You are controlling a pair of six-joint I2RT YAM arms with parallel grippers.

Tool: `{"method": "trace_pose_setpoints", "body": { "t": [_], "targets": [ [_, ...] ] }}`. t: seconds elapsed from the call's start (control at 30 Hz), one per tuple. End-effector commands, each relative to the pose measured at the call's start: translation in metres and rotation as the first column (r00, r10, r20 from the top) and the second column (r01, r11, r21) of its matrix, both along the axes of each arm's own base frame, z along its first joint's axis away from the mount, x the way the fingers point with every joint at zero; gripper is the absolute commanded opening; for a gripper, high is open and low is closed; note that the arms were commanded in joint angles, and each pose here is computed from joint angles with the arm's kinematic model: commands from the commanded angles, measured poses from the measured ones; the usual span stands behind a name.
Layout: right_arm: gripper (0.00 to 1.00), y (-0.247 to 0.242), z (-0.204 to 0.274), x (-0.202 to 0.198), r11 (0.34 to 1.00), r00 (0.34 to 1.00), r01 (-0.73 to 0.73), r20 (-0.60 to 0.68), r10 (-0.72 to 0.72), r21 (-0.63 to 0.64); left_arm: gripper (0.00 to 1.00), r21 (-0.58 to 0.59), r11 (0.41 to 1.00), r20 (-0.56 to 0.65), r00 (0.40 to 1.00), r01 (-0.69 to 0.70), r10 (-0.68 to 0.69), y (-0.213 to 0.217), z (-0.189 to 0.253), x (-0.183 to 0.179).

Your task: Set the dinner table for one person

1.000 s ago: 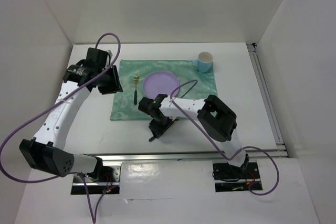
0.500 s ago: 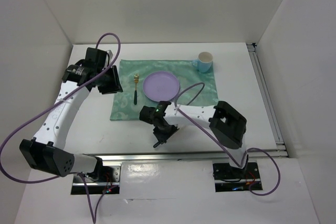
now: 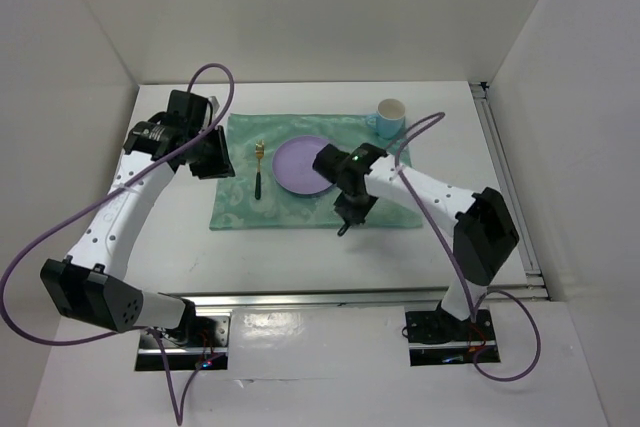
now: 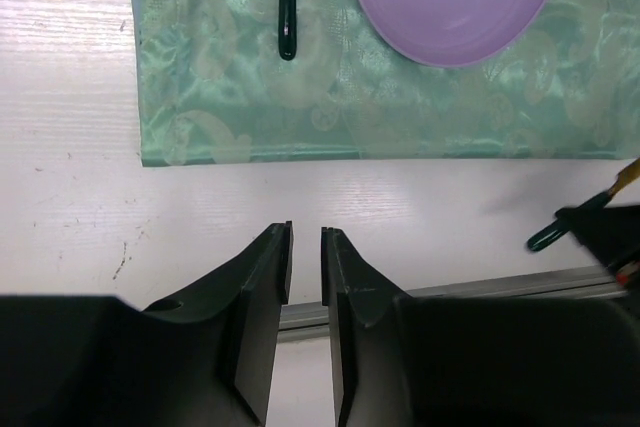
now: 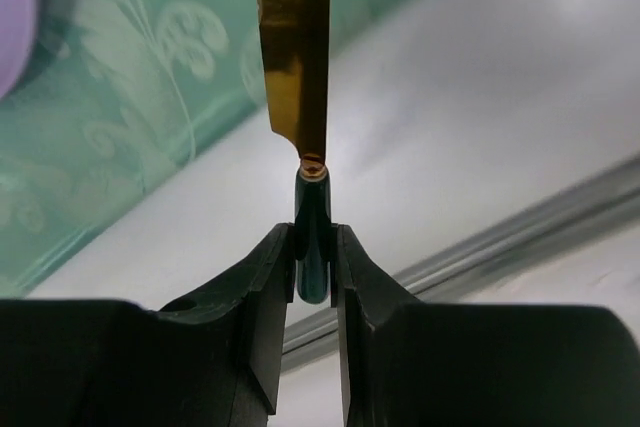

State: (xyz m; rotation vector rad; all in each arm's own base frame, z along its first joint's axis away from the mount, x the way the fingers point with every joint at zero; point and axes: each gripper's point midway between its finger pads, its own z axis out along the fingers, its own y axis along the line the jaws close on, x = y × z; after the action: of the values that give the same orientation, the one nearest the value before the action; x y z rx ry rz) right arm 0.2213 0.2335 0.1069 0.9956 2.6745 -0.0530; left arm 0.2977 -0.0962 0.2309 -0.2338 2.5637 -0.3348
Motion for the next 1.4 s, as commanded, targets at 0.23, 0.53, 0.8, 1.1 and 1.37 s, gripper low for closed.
{"method": "trace_pose_setpoints", "body": {
  "t": [0.23, 0.53, 0.8, 1.1, 1.37],
  "targets": [
    [0.01, -0.067, -0.010, 0.098, 0.761, 0.785, -0.619, -0.137, 0.604, -0.194, 0.40, 0.033, 0.999, 0.033, 0.999, -0.025, 0.023, 0.005, 0.001, 0.011],
    [0.01, -0.084, -0.031, 0.128, 0.736, 0.749, -0.662, -0.105, 0.654, -0.138, 0.40, 0.043, 0.998, 0.012, 0.999, -0.038, 0.038, 0.006, -0.011, 0.016],
    [0.01, -0.101, -0.060, 0.145, 0.737, 0.748, -0.663, -0.156, 0.646, -0.131, 0.40, 0.042, 0.999, -0.015, 0.999, -0.032, 0.033, 0.004, -0.023, 0.018],
    [0.09, -0.118, -0.073, 0.159, 0.766, 0.782, -0.622, -0.169, 0.600, -0.160, 0.40, 0.050, 0.998, -0.045, 0.998, -0.031, 0.033, 0.003, -0.033, 0.021],
    [0.64, -0.119, -0.062, 0.167, 0.793, 0.808, -0.589, -0.109, 0.579, -0.156, 0.40, 0.052, 0.998, -0.054, 0.998, -0.030, 0.033, 0.003, -0.035, 0.022]
  ]
}}
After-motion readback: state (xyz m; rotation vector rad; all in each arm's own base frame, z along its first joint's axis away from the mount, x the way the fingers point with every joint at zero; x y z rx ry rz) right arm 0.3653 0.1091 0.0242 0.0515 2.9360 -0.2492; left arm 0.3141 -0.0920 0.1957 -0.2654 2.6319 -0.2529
